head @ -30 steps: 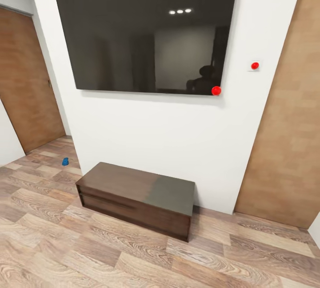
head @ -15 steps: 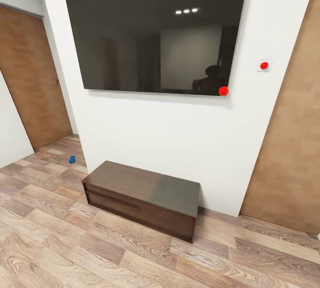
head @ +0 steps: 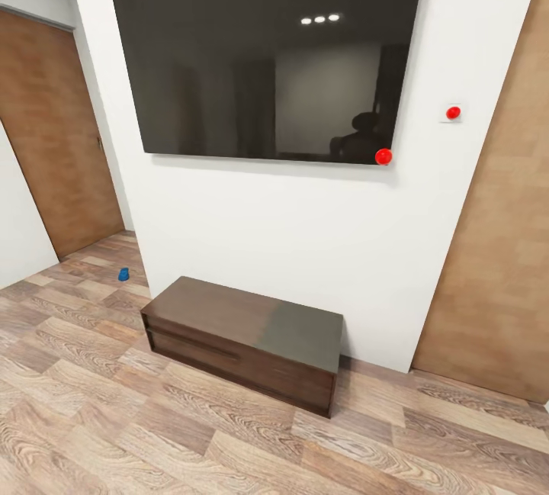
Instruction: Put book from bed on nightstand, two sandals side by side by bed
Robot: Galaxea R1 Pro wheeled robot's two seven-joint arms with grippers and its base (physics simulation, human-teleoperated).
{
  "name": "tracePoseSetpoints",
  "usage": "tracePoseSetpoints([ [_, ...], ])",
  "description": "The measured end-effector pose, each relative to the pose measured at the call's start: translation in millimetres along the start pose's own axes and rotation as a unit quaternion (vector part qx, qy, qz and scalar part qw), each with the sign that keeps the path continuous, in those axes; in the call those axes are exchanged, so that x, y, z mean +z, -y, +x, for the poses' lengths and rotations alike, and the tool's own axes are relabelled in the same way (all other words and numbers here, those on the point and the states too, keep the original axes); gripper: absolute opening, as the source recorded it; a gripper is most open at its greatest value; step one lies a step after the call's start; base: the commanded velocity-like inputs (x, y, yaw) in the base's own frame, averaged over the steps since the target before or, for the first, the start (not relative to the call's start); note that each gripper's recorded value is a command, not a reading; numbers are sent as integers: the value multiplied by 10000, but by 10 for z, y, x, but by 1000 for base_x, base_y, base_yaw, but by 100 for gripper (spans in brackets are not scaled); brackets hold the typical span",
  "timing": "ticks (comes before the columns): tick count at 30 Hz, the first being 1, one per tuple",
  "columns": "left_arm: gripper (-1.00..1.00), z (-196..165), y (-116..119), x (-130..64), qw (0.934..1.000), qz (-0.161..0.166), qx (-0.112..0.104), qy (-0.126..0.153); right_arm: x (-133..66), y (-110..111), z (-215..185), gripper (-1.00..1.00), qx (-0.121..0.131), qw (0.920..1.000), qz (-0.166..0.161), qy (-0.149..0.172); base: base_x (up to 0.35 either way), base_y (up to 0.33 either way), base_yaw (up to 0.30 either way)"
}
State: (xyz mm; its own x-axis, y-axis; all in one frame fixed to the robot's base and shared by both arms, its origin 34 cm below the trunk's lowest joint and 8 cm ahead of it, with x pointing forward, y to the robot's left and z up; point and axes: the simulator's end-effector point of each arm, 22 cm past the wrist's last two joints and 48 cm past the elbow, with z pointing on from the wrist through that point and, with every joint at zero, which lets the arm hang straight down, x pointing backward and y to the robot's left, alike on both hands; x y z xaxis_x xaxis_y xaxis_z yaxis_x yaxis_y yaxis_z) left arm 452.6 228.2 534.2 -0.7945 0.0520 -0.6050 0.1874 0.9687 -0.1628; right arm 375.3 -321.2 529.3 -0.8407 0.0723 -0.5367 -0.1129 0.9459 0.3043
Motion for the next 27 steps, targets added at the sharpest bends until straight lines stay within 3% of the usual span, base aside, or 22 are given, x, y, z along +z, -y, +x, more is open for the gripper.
tracePoseSetpoints([
  [15,100,0,1,0,10000,0,0,0,0,0,0,100,0,10000,0,-1,0,0,103],
  [27,100,0,0,0,10000,0,0,0,-1,0,2,100,0,10000,0,-1,0,0,12],
])
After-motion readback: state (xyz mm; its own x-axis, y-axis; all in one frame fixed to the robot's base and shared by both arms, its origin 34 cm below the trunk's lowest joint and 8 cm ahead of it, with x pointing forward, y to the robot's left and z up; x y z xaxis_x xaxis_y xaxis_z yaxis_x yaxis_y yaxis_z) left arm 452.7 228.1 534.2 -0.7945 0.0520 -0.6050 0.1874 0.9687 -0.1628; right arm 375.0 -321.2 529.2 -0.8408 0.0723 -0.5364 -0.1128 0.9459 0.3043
